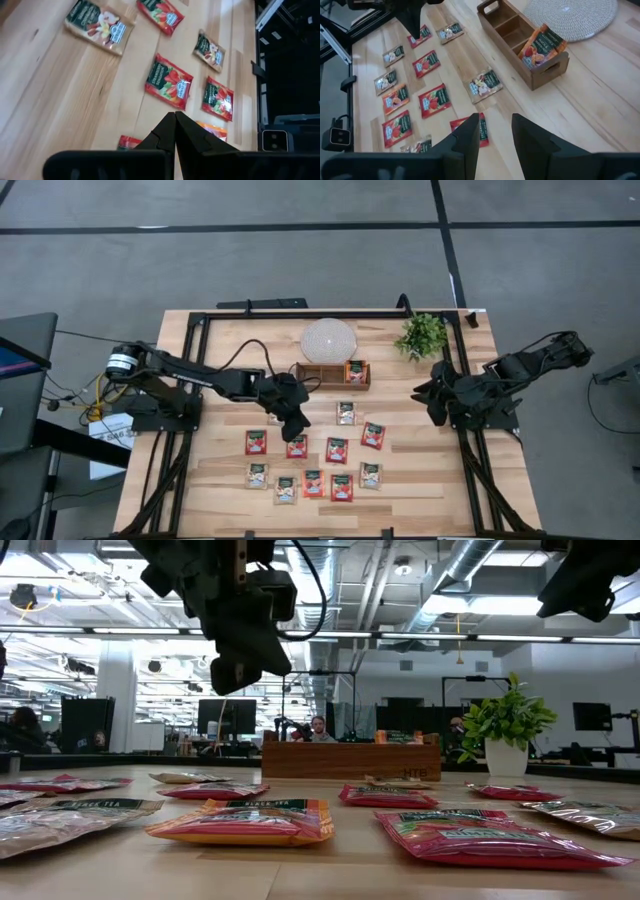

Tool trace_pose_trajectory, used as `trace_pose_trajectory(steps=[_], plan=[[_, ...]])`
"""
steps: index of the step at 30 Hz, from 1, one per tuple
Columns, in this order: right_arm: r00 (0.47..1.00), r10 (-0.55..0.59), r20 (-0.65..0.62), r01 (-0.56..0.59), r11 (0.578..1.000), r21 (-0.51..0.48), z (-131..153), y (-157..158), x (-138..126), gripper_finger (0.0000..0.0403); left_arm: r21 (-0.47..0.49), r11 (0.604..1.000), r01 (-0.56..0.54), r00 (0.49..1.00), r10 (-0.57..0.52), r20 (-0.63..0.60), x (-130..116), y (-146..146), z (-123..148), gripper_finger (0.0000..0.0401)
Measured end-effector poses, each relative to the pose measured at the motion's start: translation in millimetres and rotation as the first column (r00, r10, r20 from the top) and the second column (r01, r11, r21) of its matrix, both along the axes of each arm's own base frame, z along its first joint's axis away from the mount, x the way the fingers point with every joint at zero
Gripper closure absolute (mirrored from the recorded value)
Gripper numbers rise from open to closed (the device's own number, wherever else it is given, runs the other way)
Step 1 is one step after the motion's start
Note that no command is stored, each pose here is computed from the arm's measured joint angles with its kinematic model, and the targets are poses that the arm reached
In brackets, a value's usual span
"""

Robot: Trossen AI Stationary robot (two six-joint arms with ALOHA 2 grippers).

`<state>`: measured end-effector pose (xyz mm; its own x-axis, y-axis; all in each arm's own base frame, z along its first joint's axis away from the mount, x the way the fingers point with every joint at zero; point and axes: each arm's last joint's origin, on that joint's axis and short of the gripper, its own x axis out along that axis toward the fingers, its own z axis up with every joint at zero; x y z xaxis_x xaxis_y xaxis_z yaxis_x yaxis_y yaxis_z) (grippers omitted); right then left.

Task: Pick & Place Tea
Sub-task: Put the orange tea bag into the right compartment of the wooden organizer

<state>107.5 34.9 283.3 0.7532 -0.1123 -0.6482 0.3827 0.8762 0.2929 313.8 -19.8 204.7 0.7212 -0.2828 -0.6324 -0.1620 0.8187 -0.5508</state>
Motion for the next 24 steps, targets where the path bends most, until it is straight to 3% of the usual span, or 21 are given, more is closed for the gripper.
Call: trace_pose_trajectory(steps=[16, 24], plan=[[1.000, 0.019, -0.004, -0.019, 1.000, -0.021, 0.0, 0.0, 0.0, 0.0295, -0.103, 0.991, -0.090, 0.996, 0.088, -0.028, 1.1, 0.0, 1.3, 0.0401], [0.999, 0.035, -0.008, -0.035, 0.999, -0.039, -0.1, 0.0, -0.1, 0.0295, -0.212, 0.958, -0.193, 0.980, 0.179, -0.083, 1.4, -0.1, 1.7, 0.0401]])
